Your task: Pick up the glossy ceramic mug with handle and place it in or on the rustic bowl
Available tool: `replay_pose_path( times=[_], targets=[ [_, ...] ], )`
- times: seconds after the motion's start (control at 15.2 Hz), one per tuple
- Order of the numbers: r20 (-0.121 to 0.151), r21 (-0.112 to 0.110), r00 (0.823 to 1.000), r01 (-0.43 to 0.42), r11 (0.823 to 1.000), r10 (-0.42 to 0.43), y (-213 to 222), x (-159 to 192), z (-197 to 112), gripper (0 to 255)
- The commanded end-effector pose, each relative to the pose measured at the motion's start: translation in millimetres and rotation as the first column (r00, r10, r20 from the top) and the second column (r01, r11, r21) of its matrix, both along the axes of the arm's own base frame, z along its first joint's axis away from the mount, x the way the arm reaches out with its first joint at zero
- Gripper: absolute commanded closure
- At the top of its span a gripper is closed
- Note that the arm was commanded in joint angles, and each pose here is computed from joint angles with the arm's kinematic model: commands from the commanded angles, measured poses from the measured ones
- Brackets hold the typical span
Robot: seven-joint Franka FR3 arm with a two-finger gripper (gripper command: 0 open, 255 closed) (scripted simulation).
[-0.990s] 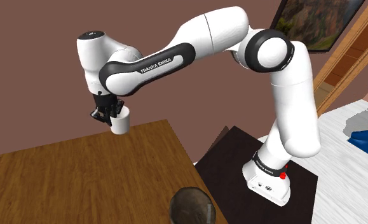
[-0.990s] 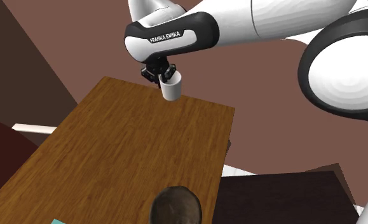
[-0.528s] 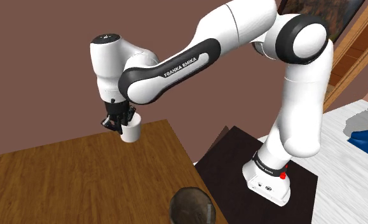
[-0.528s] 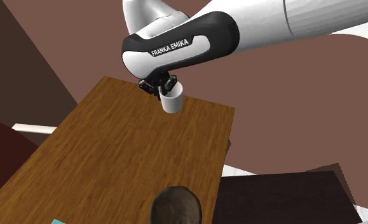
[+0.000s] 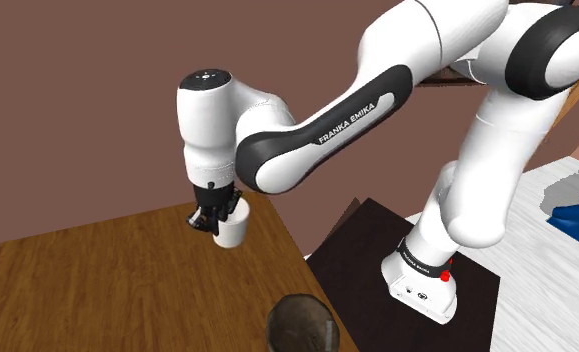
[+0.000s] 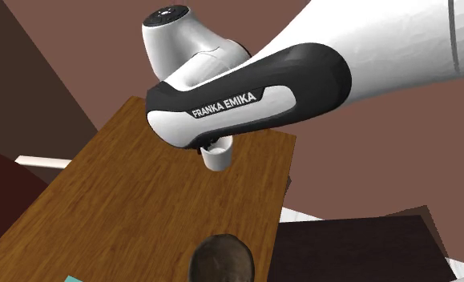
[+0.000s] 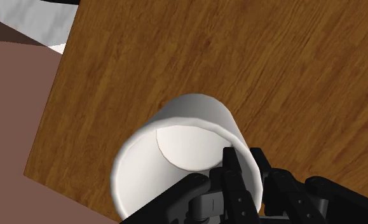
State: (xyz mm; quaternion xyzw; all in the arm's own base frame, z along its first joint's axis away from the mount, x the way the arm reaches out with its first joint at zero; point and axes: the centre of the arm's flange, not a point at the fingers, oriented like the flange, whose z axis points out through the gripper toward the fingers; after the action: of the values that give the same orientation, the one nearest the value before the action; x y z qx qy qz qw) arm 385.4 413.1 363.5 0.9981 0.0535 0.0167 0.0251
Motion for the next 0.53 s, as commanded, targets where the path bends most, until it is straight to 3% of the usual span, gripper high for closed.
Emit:
replay_pose_path(
  times=[0.0,0.46],
  targets=[
    [0.001,0.000,1.000,0.002,1.000,-0.002,-2,-29,0,255],
    [0.001,0.000,1.000,0.002,1.000,-0.002,-3,-121,5,255]
  ],
)
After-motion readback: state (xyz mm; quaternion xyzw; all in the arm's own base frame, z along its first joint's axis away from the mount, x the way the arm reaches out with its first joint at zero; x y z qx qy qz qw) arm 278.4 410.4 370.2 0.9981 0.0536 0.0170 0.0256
